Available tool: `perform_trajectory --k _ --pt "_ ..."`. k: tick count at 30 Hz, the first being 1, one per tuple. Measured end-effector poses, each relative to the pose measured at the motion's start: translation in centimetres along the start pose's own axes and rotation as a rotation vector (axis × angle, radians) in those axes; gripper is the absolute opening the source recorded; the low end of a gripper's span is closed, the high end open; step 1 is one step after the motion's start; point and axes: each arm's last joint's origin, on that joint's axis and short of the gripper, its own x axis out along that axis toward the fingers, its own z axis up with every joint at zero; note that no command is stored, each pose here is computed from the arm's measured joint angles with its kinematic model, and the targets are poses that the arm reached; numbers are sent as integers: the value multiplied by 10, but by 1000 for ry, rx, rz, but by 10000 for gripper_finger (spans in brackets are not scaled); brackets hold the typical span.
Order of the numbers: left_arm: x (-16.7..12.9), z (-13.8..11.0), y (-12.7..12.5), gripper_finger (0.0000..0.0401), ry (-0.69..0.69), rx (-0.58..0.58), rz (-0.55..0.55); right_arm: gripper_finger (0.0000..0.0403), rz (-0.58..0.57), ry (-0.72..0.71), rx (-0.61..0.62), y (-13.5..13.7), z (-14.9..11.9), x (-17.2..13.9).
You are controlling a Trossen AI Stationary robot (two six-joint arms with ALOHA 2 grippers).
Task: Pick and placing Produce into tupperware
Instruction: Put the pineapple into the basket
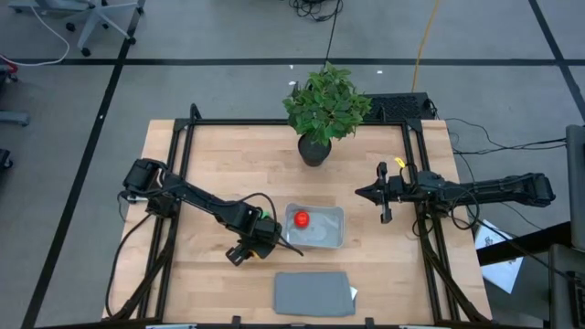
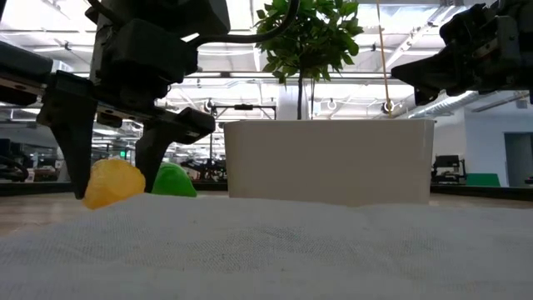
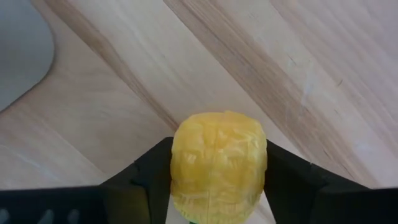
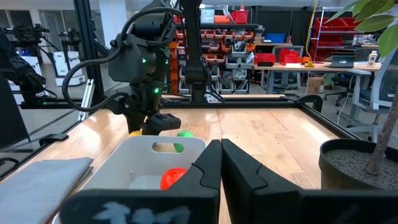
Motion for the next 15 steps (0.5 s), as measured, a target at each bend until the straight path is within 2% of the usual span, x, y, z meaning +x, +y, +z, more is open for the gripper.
perform_trajectory --k 11,15 --pt "0 0 0 210 0 -1 3 0 0 0 0 0 0 0" --pt "-7 0 -1 211 -3 -2 37 0 0 0 0 0 0 0"
